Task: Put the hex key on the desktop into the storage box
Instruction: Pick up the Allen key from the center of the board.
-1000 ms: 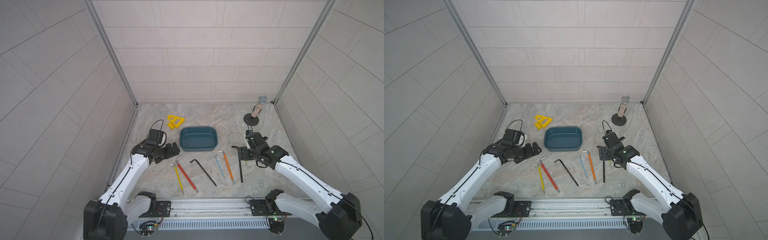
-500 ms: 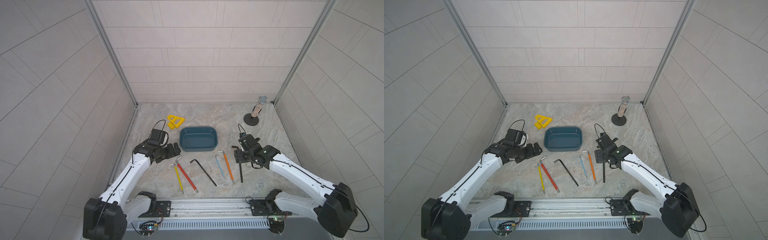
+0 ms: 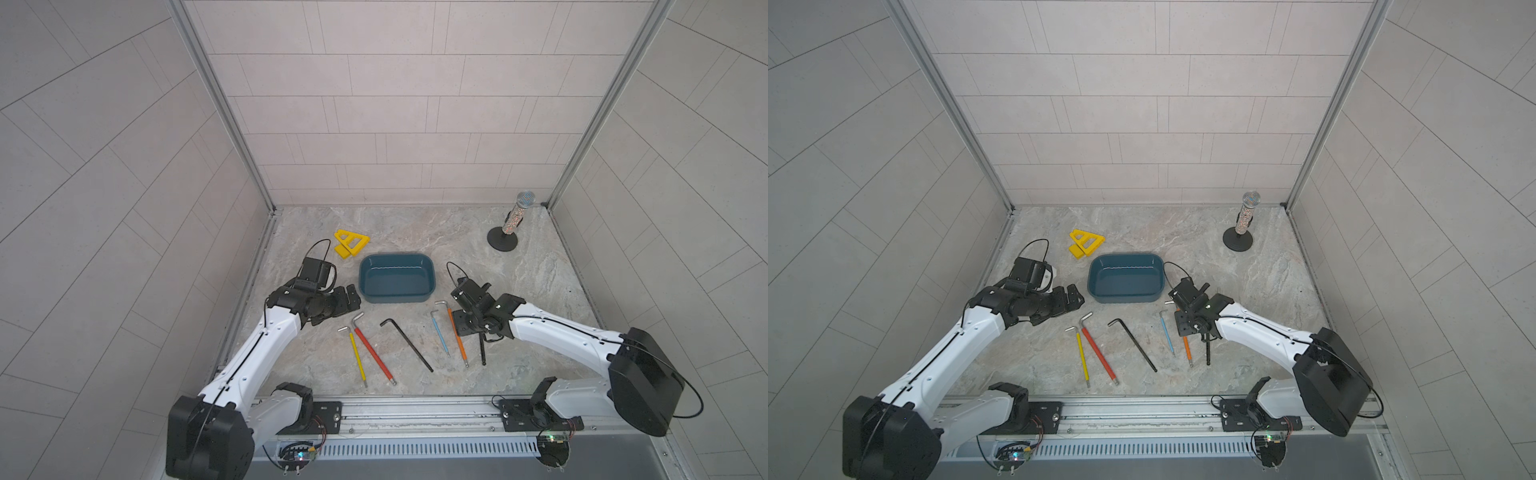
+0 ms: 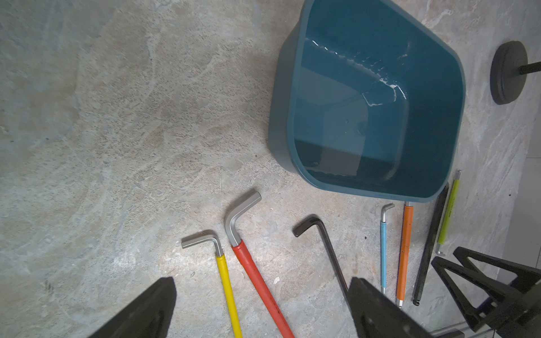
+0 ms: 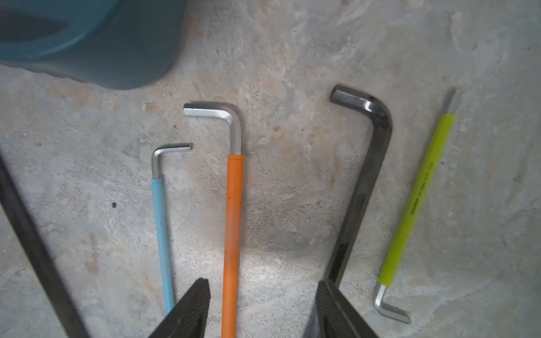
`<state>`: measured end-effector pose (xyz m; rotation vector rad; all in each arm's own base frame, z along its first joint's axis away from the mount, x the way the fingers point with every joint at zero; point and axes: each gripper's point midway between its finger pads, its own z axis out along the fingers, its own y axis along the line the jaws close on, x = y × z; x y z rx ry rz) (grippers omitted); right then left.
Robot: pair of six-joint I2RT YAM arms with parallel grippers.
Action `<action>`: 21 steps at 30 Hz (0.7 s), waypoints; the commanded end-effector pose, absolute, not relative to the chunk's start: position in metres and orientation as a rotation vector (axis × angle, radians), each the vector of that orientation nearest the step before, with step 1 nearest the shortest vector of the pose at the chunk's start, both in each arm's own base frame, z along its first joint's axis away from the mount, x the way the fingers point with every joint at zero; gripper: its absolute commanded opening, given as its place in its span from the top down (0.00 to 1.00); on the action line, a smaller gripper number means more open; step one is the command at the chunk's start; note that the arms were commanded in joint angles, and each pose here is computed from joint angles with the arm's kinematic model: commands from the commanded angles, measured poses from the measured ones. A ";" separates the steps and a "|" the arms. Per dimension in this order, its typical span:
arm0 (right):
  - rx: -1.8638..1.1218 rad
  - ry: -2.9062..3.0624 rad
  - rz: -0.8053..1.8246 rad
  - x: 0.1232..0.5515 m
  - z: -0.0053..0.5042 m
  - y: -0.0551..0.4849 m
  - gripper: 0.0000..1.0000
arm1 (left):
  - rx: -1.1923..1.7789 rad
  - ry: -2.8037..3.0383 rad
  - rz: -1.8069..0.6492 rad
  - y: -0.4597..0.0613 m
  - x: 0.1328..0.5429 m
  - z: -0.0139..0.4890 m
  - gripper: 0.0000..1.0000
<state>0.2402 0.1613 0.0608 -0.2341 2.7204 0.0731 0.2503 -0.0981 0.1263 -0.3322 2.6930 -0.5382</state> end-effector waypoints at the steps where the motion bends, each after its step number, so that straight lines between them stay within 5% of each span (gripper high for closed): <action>1: -0.233 2.725 0.046 0.239 0.052 0.164 0.41 | -0.331 2.684 -0.521 -0.096 0.250 0.127 0.00; 21: -0.263 2.825 -0.055 0.229 0.011 0.164 0.64 | -0.329 2.674 -0.510 -0.094 0.251 0.129 0.00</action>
